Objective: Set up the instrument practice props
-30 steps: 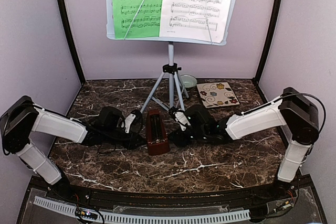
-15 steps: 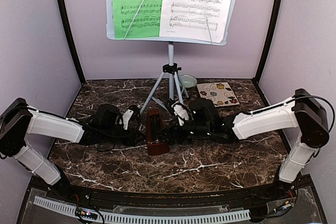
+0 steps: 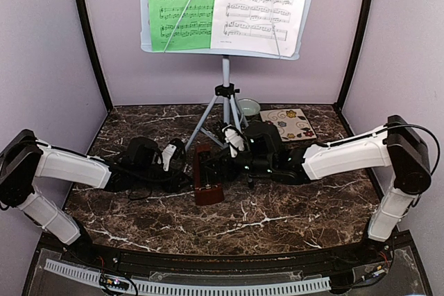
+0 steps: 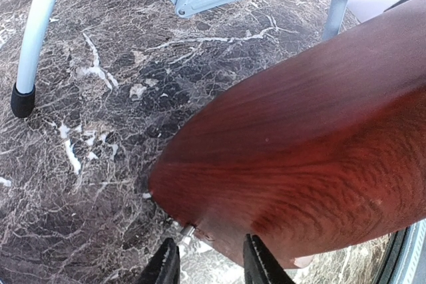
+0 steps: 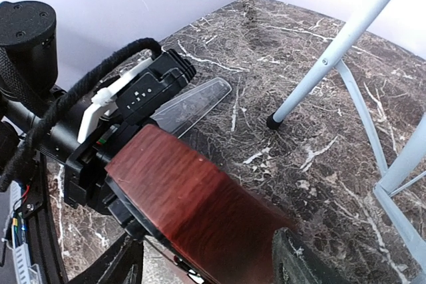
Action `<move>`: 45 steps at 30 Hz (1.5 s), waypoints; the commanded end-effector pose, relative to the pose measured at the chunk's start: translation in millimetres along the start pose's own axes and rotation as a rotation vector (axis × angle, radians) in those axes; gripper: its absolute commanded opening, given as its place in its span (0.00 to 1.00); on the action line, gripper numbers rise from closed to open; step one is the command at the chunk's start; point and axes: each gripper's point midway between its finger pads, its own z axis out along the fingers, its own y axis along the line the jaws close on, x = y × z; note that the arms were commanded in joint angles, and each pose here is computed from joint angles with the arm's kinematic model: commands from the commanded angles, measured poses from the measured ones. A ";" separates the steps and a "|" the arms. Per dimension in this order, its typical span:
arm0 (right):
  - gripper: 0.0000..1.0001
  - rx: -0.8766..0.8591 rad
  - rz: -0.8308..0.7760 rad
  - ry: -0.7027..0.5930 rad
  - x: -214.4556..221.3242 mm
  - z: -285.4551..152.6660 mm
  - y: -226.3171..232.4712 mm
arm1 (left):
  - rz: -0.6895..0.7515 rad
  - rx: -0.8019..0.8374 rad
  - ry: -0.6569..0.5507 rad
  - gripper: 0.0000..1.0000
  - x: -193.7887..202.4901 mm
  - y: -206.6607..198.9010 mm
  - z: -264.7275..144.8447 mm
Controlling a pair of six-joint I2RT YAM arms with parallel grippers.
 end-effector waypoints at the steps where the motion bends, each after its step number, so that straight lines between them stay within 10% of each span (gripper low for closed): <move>1: 0.62 0.009 0.004 -0.036 -10.8 3.3 2.0 | 0.011 0.006 -0.045 0.35 -17.0 -5.9 -5.0; 13: 0.46 0.004 0.008 -0.016 -3.5 4.1 1.9 | 0.016 0.000 -0.046 0.34 -17.5 -5.1 -6.2; 25: 0.81 -0.048 -0.001 0.001 13.1 -3.8 9.3 | 0.006 -0.024 -0.067 0.35 -23.7 1.7 -16.2; 45: 0.76 -0.088 0.064 0.041 43.7 17.9 10.8 | -0.015 -0.037 -0.075 0.36 -28.7 10.0 -20.8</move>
